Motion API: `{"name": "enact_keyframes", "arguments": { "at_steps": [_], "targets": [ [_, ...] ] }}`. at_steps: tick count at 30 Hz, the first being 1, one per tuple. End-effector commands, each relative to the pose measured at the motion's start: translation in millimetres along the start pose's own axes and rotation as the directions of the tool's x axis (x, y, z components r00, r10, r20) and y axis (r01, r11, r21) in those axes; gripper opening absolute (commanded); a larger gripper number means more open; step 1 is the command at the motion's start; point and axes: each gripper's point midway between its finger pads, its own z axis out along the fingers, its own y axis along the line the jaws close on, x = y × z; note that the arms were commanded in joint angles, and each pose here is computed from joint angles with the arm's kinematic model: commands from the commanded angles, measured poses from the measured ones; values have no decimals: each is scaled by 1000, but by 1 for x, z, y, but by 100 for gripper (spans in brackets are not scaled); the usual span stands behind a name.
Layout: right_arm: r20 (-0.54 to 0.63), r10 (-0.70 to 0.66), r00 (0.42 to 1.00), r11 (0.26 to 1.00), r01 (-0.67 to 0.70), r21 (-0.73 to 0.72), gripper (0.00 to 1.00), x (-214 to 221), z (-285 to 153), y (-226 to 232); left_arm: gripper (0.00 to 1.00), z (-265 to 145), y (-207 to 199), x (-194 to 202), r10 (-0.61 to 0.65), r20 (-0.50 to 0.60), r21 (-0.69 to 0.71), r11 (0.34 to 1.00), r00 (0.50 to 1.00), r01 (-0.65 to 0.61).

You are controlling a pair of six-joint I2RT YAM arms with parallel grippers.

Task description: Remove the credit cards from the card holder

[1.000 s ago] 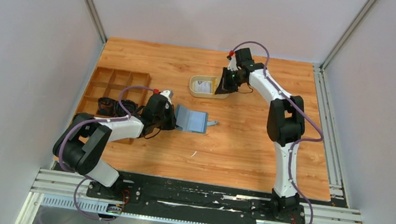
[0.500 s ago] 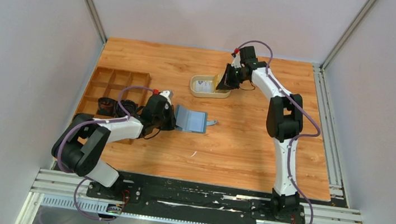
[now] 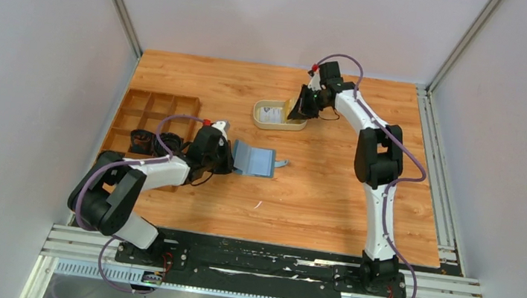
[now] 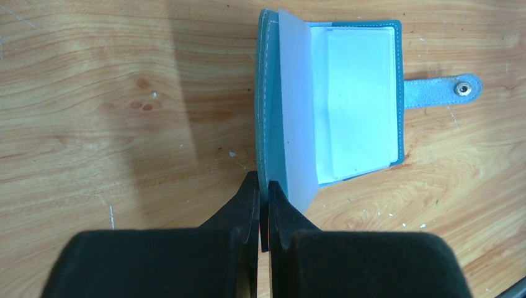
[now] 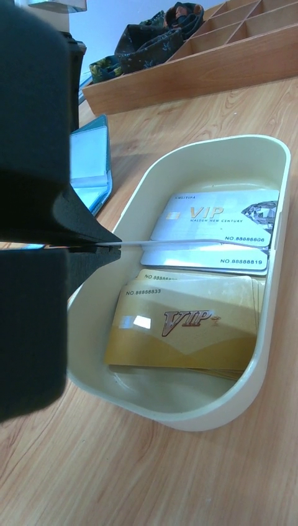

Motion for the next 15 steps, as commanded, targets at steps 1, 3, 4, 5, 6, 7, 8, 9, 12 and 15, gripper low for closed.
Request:
{"name": "enact_keyframes", "arguments": {
  "at_steps": [1,3,4,5,6,7,8,9,12,15],
  "targets": [
    [-38,55,998,998,-55,20,0,10,6,-20,0,-9,36,53,21,-169,-119,992,985,-42],
    [-39,60,997,998,-59,23,0,11,6,-22,0,-10,36,53,20,-165,-119,992,986,-40],
    [-42,63,997,998,-62,23,0,12,5,-23,0,-10,36,53,21,-164,-120,992,986,-41],
    [-42,64,997,998,-63,24,0,12,5,-24,0,-10,36,53,21,-165,-120,992,986,-41],
    [-41,64,997,998,-63,26,0,12,4,-24,0,-10,36,53,22,-166,-119,992,986,-42],
    [-41,60,997,998,-59,28,0,13,3,-24,0,-11,36,54,22,-167,-120,992,986,-42],
    [-40,60,997,998,-59,31,1,13,3,-25,0,-11,37,54,21,-167,-120,992,986,-41],
    [-42,59,997,998,-58,34,1,14,3,-26,0,-11,37,54,21,-164,-120,992,986,-41],
    [-44,60,997,998,-58,38,1,16,2,-27,0,-11,37,55,21,-167,-121,992,986,-41],
    [-44,59,997,998,-57,37,2,15,3,-28,0,-11,37,55,20,-167,-122,992,986,-41]
  ]
}}
